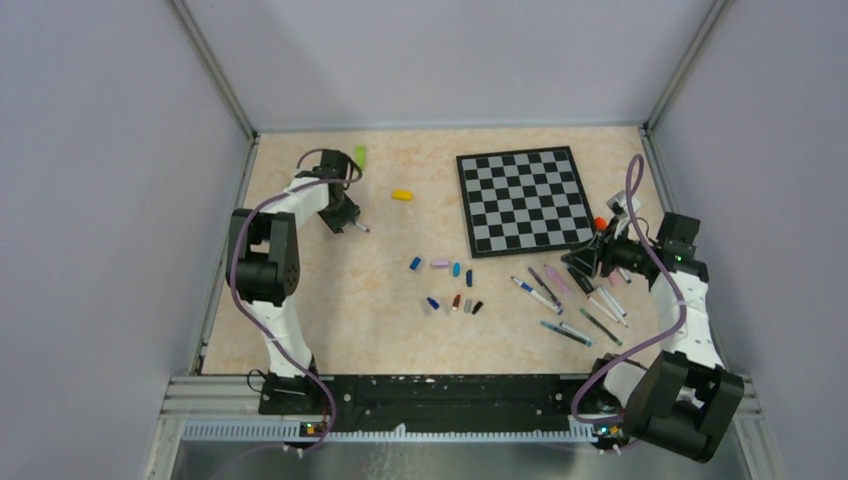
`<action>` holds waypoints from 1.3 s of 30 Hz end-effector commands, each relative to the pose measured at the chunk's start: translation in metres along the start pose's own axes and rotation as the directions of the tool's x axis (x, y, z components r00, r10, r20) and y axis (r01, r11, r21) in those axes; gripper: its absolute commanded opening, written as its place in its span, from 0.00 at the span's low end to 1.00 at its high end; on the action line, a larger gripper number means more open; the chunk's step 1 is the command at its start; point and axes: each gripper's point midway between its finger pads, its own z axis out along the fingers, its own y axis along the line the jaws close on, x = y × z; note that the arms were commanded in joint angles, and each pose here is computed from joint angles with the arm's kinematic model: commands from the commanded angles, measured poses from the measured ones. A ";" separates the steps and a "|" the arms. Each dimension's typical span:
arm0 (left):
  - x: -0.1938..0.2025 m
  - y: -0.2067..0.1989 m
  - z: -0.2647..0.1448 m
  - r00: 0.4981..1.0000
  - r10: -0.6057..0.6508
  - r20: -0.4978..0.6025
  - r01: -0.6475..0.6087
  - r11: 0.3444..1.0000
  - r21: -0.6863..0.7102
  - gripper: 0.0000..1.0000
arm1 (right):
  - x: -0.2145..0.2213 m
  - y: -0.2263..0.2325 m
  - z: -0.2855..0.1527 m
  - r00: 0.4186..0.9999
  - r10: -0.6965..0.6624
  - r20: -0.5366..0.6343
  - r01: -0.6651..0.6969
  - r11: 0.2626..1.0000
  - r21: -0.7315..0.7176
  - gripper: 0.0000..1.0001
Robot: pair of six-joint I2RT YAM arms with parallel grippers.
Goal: Open the pen caps
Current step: Pick up the pen from the center of the board.
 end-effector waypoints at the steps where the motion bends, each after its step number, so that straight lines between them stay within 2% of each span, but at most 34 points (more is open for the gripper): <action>1: -0.017 -0.006 -0.001 0.999 -0.002 0.033 0.003 1.000 -0.014 0.43 | -0.011 -0.005 -0.001 0.999 -0.045 0.019 0.045 0.999 0.005 0.44; 16: -0.030 -0.035 -0.013 0.999 0.010 0.042 -0.015 0.990 0.140 0.40 | -0.010 -0.006 0.000 0.999 -0.043 0.012 0.043 0.999 0.006 0.44; 21: -0.031 -0.046 -0.008 1.000 0.001 0.002 -0.001 0.981 0.192 0.41 | -0.009 -0.007 0.000 0.999 -0.043 0.008 0.043 0.999 0.006 0.44; 25: -0.030 -0.041 -0.002 0.999 -0.035 -0.015 0.037 0.988 0.153 0.41 | -0.009 -0.007 0.000 0.999 -0.043 0.008 0.043 0.999 0.006 0.44; 28: -0.028 -0.037 0.003 0.998 -0.052 -0.027 0.055 0.991 0.123 0.36 | -0.008 -0.007 0.000 0.999 -0.041 0.007 0.041 0.999 0.004 0.44; 39: -0.025 -0.031 0.009 0.998 -0.027 -0.051 0.030 0.997 0.074 0.31 | -0.008 -0.007 0.000 0.999 -0.042 0.004 0.042 0.999 0.003 0.44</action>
